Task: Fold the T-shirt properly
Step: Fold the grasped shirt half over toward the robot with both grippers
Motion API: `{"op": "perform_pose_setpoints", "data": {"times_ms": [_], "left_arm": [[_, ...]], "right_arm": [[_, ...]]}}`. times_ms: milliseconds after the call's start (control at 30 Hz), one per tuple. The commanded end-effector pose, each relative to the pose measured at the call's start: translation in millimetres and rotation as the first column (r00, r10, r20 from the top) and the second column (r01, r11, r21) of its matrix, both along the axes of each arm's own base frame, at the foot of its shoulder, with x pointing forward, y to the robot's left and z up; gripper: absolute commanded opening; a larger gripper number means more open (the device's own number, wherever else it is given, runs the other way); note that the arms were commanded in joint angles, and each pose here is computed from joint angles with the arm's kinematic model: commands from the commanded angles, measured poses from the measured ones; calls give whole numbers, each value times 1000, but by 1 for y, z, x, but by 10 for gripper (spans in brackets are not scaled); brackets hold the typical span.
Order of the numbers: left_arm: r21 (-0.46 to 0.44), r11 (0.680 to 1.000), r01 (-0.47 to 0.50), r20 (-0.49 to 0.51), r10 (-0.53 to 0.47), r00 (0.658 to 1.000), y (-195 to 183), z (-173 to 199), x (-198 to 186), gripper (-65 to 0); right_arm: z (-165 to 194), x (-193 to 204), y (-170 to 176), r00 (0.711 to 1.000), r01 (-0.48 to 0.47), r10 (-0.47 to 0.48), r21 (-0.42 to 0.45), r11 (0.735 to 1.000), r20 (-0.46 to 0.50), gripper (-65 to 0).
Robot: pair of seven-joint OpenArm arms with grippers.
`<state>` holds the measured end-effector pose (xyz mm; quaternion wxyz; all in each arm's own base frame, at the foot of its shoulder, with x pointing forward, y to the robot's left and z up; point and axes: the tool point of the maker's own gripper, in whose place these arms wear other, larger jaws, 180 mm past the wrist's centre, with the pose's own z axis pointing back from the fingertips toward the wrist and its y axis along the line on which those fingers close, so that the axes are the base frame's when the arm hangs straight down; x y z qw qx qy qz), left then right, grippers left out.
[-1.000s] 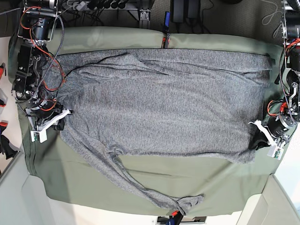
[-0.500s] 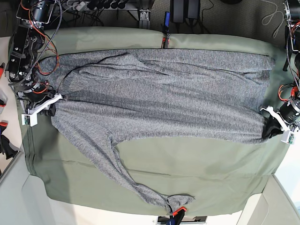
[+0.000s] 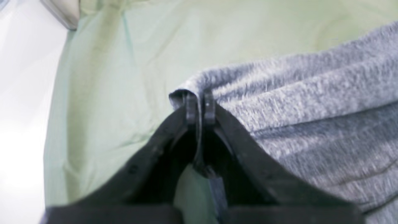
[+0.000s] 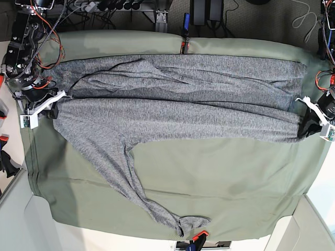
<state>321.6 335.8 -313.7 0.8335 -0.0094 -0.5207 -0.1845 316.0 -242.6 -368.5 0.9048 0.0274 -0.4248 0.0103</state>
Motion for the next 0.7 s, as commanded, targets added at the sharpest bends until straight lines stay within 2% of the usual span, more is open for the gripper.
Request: {"op": "perform_pose_setpoints", "data": {"times_ms": [0,167,300,433,600,667], "left_arm": [[15,1000,15,47,-16,999,2,19,4,-650],[25,1000,17,17,-17,1000,3,11,-9,-650],[56,998,21,-16,-20,1000,3,0,-15,-650],[63,998,21,-29,-19,999,2,-6,-18,-650],[64,998,21,-31,-19,999,2,-6,-18,-476],[67,998,19,-40,-17,999,2,-7,-19,-428]], "right_arm": [[12,4,-9,999,7,-6,-24,1000,33,-650],[10,-5,-19,1000,18,-17,-37,999,21,-650],[11,-6,-16,1000,10,-11,18,1000,17,-650],[9,-7,-14,1000,11,-11,30,999,10,-650],[0,-10,-16,1000,21,-20,38,999,-15,-650],[-3,-11,-17,999,26,-26,41,999,-21,-521]]}}
